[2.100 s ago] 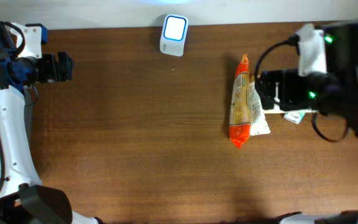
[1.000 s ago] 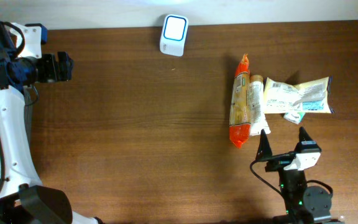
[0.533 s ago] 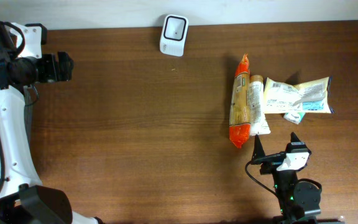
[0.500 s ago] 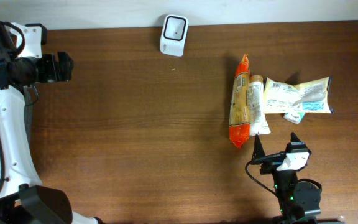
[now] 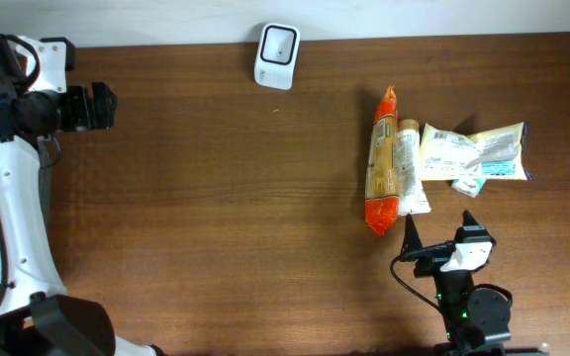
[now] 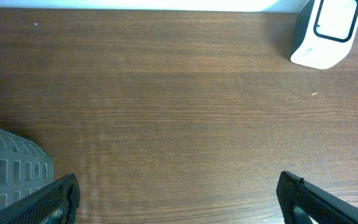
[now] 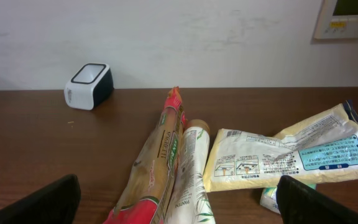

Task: Scan the item barcode

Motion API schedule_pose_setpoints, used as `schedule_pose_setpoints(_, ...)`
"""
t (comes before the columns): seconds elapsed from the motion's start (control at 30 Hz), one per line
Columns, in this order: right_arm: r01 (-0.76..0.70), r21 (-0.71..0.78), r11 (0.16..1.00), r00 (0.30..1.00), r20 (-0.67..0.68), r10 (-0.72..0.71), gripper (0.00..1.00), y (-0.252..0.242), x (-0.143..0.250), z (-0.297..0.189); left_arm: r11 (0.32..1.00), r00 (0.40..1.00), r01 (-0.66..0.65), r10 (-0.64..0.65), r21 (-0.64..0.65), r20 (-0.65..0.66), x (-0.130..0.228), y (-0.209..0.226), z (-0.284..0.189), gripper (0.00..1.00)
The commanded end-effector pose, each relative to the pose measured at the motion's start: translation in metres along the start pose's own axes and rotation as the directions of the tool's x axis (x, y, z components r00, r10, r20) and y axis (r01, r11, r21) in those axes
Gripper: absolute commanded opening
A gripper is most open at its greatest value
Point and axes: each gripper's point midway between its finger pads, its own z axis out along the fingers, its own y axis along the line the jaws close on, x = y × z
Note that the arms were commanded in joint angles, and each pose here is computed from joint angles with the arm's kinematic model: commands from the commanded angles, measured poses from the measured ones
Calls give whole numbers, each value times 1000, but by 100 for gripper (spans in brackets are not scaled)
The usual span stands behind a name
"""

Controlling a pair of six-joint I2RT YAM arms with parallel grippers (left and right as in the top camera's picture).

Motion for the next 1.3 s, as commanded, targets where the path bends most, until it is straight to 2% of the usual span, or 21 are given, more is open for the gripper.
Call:
schedule_pose_setpoints(0.0, 4, -3, 1000, 1000, 0, -4, 99, 0, 3, 0, 1000, 998, -30, 31, -8, 56, -10, -4, -23, 99)
schedule_pose_setpoints(0.23, 4, -3, 1000, 1000, 0, -4, 99, 0, 3, 0, 989, 972, -146, 143, 2, 188, -26, -61, -83, 99)
schedule_pose_setpoints(0.3, 4, -3, 1000, 1000, 0, -4, 99, 0, 3, 0, 985, 970, -168, 174, -49, 170, -11, -69, -86, 99)
schedule_pose_setpoints(0.43, 4, -3, 1000, 1000, 0, -4, 99, 0, 3, 0, 982, 969, -184, 189, -46, 159, 27, -79, -87, 99)
schedule_pose_setpoints(0.5, 4, -3, 1000, 1000, 0, -4, 99, 0, 3, 0, 980, 957, -190, 199, -61, 212, 41, -80, -87, 99)
schedule_pose_setpoints(0.67, 4, -3, 1000, 1000, 0, -4, 99, 0, 3, 0, 968, 842, -222, 251, -117, 477, 61, -88, -91, 99)
schedule_pose_setpoints(0.73, 4, -3, 1000, 1000, 0, -4, 99, 0, 3, 0, 959, 733, -234, 283, -161, 619, 82, -93, -94, 99)
schedule_pose_setpoints(0.87, 4, -3, 1000, 1000, 0, -4, 99, 0, 3, 0, 942, 588, -240, 334, -236, 736, 129, -96, -91, 99)
schedule_pose_setpoints(0.9, 4, -3, 1000, 1000, 0, -4, 99, 0, 3, 0, 931, 551, -250, 363, -266, 752, 143, -97, -88, 99)
schedule_pose_setpoints(0.97, 4, -3, 1000, 1000, 0, -4, 99, 0, 3, 0, 913, 520, -269, 405, -306, 752, 160, -97, -80, 99)
schedule_pose_setpoints(1.03, 4, -3, 1000, 1000, 0, -4, 99, 0, 3, 0, 903, 507, -280, 427, -326, 749, 174, -97, -72, 99)
schedule_pose_setpoints(1.1, 4, -3, 1000, 1000, 0, -4, 99, 0, 3, 0, 891, 521, -310, 451, -332, 724, 185, -99, -61, 99)
schedule_pose_setpoints(1.2, 4, -3, 1000, 1000, 0, -4, 99, 0, 3, 0, 764, 461, -496, 634, -412, 621, 203, -116, -47, 99)
schedule_pose_setpoints(1.27, 4, -3, 1000, 1000, 0, -4, 99, 0, 3, 0, 750, 477, -532, 649, -394, 593, 214, -119, -39, 99)
